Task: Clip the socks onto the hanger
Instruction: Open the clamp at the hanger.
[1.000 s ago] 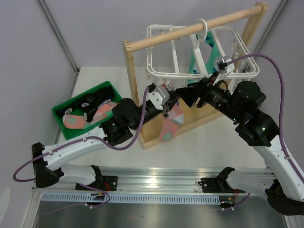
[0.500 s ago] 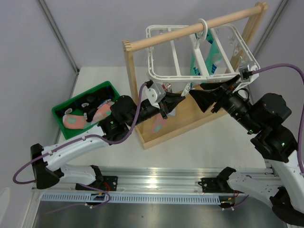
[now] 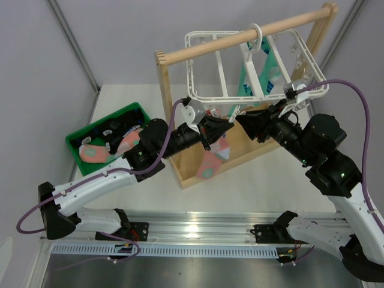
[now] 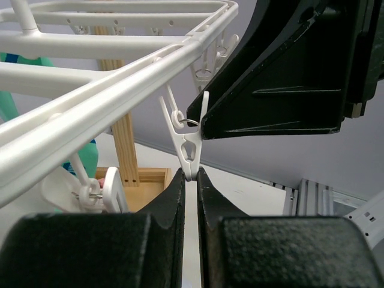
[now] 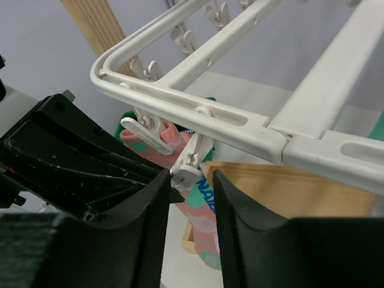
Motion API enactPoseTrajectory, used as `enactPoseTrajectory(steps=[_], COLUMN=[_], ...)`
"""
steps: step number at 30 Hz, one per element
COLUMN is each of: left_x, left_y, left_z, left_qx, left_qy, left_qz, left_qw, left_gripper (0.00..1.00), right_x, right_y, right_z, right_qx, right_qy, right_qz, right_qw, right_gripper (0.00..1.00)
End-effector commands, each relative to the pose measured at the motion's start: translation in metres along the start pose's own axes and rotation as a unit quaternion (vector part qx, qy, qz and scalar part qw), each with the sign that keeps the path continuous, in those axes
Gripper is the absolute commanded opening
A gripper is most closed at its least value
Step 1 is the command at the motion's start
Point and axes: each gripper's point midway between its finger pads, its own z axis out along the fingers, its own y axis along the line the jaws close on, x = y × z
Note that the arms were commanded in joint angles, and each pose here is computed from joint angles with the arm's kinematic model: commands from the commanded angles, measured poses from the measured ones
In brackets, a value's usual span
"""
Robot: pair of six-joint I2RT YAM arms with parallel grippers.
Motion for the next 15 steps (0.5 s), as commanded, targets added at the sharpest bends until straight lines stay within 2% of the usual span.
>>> enactPoseTrajectory(steps=[1, 4, 11, 15], left_x=[-0.0148, -0.0146, -0.0102, -0.0124], left_y=[-0.0138, -0.0153, -0.02, -0.0212], left_z=[-0.0056, -0.007, -0.0073, -0.0079], left_qx=[0.029, 0.036, 0.056, 0.063], left_qy=[-0.01, -0.009, 0.0, 0.0], left_qz=[-0.033, -0.039, -0.05, -0.054], left_qw=[0.999, 0.999, 0.997, 0.997], left_gripper=[0.01, 0.01, 0.01, 0.01], right_x=[-0.0097, -0.0137, -0.0184, -0.0185], right_y=[-0.0003, 0.0032, 0.0055, 0.008], right_z=[0.0004, -0.0012, -0.002, 0.0002], right_qx=[-0.001, -0.011, -0.019, -0.028], right_qy=[-0.018, -0.025, -0.034, -0.034], right_qz=[-0.01, -0.013, -0.026, -0.031], right_qw=[1.0, 1.0, 0.999, 0.999], right_gripper=[0.35, 0.31, 0.31, 0.24])
